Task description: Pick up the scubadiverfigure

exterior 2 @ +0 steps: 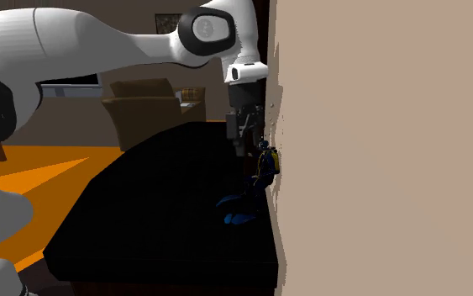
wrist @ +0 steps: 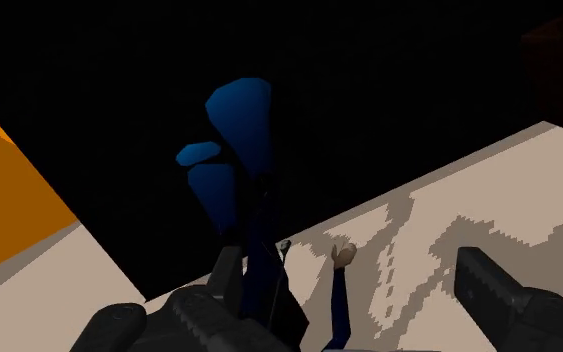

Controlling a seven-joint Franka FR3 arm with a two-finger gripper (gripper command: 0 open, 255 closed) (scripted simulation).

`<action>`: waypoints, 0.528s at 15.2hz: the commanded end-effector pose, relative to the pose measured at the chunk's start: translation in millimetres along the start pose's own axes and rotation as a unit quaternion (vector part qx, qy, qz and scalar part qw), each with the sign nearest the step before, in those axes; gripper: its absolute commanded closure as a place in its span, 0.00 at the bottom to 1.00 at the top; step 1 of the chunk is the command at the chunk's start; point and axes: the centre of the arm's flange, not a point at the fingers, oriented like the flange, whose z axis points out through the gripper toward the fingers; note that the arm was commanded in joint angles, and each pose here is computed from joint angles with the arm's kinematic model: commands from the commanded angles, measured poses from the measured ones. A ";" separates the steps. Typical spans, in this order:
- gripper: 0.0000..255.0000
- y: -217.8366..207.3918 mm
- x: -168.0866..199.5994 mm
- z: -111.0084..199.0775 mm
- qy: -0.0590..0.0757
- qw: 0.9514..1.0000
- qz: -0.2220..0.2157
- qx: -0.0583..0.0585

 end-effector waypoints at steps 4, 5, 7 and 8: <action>1.00 -0.5 -2.8 14.2 0.000 1.000 0.000 0.000; 1.00 -0.5 -2.6 14.4 0.000 1.000 0.000 0.000; 1.00 -0.6 -2.6 14.2 0.000 1.000 0.000 0.000; 1.00 -0.6 -2.6 14.2 0.000 1.000 0.000 0.000</action>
